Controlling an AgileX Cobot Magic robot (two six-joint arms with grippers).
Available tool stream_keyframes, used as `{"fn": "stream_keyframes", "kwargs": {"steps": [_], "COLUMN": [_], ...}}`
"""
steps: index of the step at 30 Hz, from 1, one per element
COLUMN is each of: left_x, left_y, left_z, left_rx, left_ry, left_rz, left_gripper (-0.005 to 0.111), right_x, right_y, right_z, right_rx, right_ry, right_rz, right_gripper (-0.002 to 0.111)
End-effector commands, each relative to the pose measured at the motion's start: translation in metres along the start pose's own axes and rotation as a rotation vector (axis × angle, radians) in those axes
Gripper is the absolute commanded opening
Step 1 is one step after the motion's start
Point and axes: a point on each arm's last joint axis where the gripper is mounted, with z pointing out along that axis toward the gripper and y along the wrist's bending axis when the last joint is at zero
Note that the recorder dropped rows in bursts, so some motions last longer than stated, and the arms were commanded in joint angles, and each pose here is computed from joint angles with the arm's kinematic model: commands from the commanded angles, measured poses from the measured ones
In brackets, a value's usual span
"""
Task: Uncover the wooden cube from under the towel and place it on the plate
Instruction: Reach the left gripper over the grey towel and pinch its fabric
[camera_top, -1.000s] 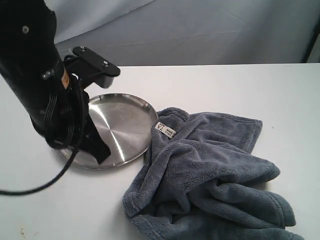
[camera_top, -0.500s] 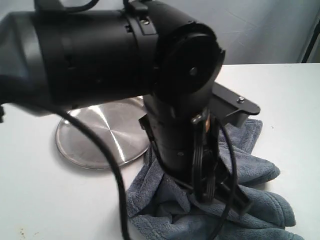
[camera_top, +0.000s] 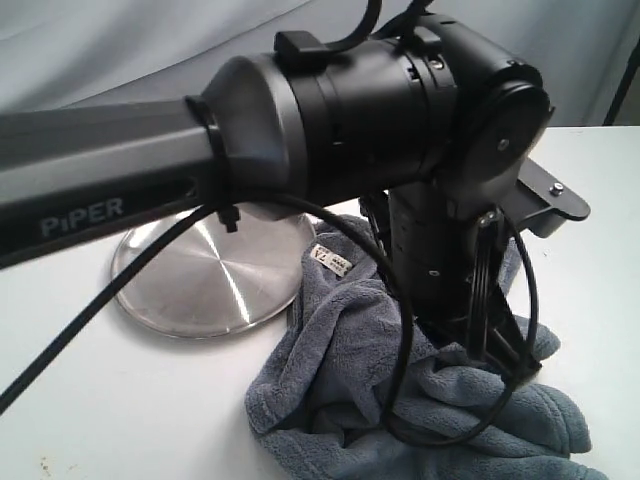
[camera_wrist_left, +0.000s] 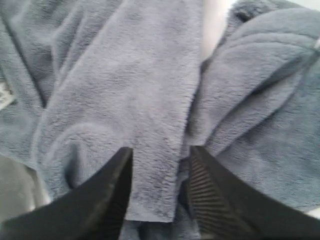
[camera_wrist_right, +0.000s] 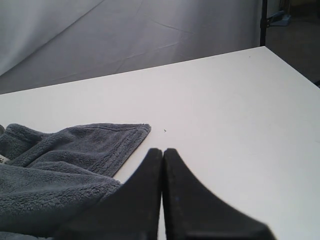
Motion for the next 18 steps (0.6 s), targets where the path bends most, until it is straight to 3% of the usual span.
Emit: {"fn": "stream_keyframes", "kwargs": {"steps": [1, 5, 18], "left_x": [-0.003, -0.004, -0.005], "left_y": [0.005, 0.005, 0.002], "left_z": [0.001, 0.01, 0.048], "left_rx": [-0.082, -0.084, -0.078], "left_ry": [-0.009, 0.01, 0.093], "left_rz": [0.042, 0.045, 0.057], "left_gripper": [0.063, 0.072, 0.072], "right_x": [0.001, 0.001, 0.001], "right_y": [0.0, 0.0, 0.0], "right_z": [0.0, 0.0, 0.0], "right_rx": [0.006, 0.006, 0.006], "right_ry": [-0.003, -0.003, -0.003], "right_rz": [-0.001, -0.001, -0.001], "right_gripper": [0.0, 0.0, 0.0]}}
